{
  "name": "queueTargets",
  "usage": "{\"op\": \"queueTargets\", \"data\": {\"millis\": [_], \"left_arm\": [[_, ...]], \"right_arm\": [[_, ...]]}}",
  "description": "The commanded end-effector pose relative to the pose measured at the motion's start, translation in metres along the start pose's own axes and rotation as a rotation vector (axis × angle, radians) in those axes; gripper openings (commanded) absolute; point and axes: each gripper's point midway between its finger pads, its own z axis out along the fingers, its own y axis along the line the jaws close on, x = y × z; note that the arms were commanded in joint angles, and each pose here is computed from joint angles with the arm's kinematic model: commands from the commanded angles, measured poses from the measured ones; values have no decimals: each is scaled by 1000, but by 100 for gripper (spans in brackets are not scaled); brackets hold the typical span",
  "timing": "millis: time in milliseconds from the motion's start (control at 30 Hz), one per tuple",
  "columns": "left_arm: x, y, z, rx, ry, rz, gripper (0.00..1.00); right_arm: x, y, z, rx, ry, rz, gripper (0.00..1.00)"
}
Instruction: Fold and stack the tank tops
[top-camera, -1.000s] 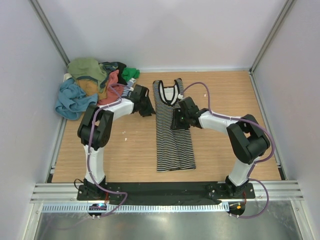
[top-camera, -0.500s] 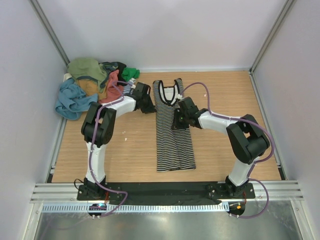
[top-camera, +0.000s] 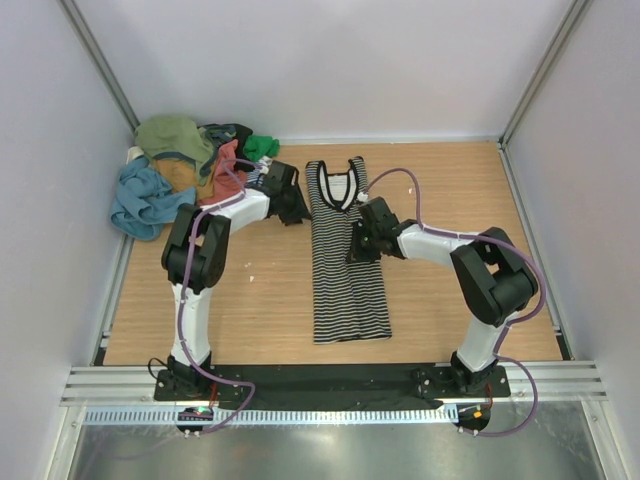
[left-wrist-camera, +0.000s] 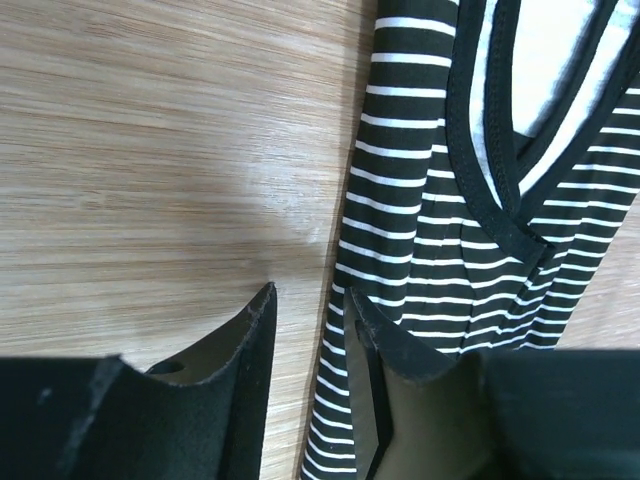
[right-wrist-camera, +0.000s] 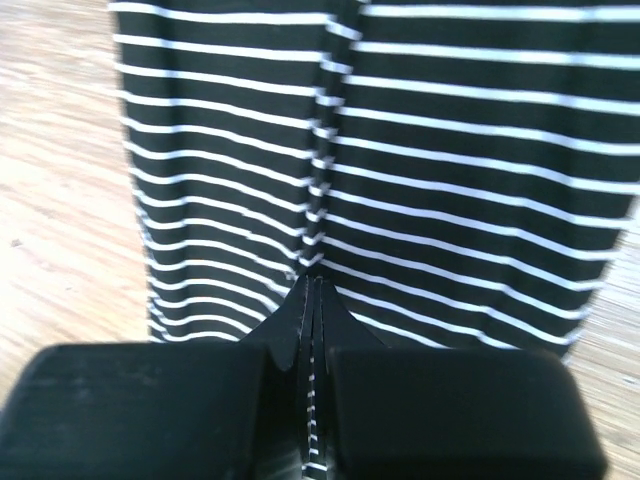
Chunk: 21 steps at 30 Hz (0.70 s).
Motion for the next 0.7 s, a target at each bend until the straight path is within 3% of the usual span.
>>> {"op": "queueTargets", "data": {"millis": [0, 200, 333, 367, 667], "left_arm": [[-14, -5, -3, 9, -17, 0, 35], [-20, -13, -1, 26, -22, -4, 41], [-23, -17, 1, 32, -25, -4, 45], [-23, -16, 2, 30, -22, -4, 45], [-26, -22, 19, 42, -5, -15, 34]], "right_arm": [[-16, -3, -10, 16, -68, 15, 1], [-16, -6, -12, 19, -72, 19, 1], [-18, 1, -15, -23, -89, 9, 29], [-18, 4, -17, -35, -90, 6, 31], [-16, 18, -16, -116, -70, -12, 32]]}}
